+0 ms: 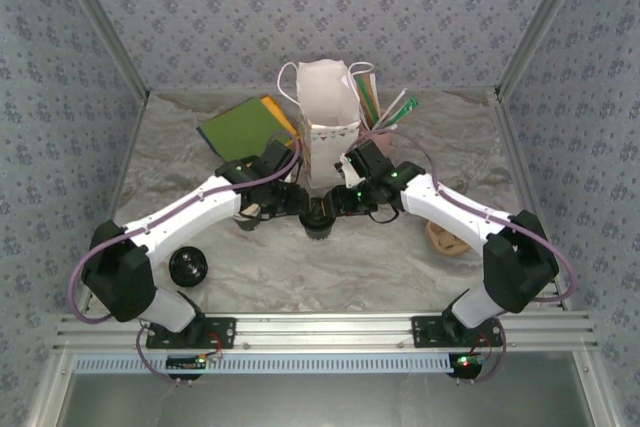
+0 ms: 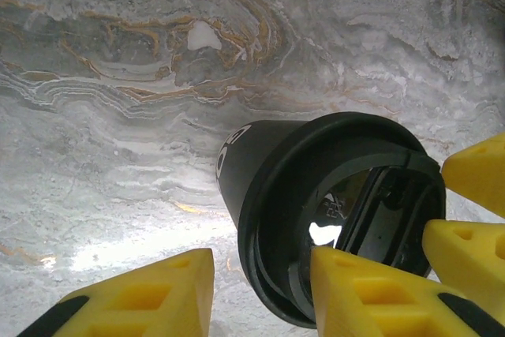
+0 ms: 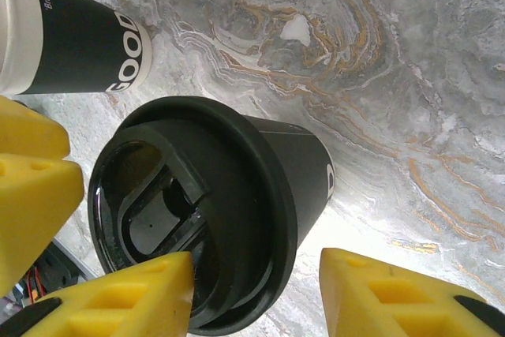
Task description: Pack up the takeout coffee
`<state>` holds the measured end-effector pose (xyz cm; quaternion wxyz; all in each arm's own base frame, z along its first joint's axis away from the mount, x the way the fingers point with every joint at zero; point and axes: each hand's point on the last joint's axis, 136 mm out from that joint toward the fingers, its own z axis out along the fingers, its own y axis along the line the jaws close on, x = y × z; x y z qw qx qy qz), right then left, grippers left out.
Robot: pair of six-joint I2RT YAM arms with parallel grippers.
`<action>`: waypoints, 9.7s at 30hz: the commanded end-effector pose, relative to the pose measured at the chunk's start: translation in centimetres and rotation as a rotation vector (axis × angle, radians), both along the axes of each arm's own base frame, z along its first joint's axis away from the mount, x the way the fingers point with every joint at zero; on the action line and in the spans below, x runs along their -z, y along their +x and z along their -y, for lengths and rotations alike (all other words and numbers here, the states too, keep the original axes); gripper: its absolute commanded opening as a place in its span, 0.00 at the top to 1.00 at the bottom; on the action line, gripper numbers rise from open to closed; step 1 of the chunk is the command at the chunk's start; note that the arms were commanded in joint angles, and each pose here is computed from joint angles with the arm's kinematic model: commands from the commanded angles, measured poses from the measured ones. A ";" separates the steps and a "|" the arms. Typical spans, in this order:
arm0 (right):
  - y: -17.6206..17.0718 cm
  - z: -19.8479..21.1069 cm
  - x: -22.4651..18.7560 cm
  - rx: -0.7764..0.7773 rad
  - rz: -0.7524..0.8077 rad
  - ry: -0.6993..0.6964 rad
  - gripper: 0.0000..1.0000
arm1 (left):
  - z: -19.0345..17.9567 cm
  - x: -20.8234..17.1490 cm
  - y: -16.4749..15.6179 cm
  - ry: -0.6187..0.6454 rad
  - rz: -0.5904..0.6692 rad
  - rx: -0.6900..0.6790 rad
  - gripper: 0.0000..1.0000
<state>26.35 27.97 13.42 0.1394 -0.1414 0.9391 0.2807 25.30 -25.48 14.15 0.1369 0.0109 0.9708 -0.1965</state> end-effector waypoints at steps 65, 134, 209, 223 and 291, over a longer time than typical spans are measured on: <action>-2.3 -0.6 0.9 -0.086 -0.032 -0.033 0.44 | 0.9 1.0 -2.8 0.010 -0.061 0.075 0.56; 0.4 -0.8 1.8 -0.058 -0.042 -0.024 0.63 | 0.0 2.0 1.3 0.016 -0.041 0.049 0.66; 5.7 10.9 -13.4 0.492 0.163 -0.113 0.00 | -5.8 -16.7 8.3 -0.127 0.475 -0.046 0.00; 6.1 14.6 -13.4 0.563 0.141 -0.104 0.00 | -4.0 -16.6 8.8 -0.168 0.431 0.010 0.00; -0.6 21.5 5.9 0.794 -0.343 -0.068 0.09 | 3.5 -13.7 4.2 -0.197 0.273 0.270 0.00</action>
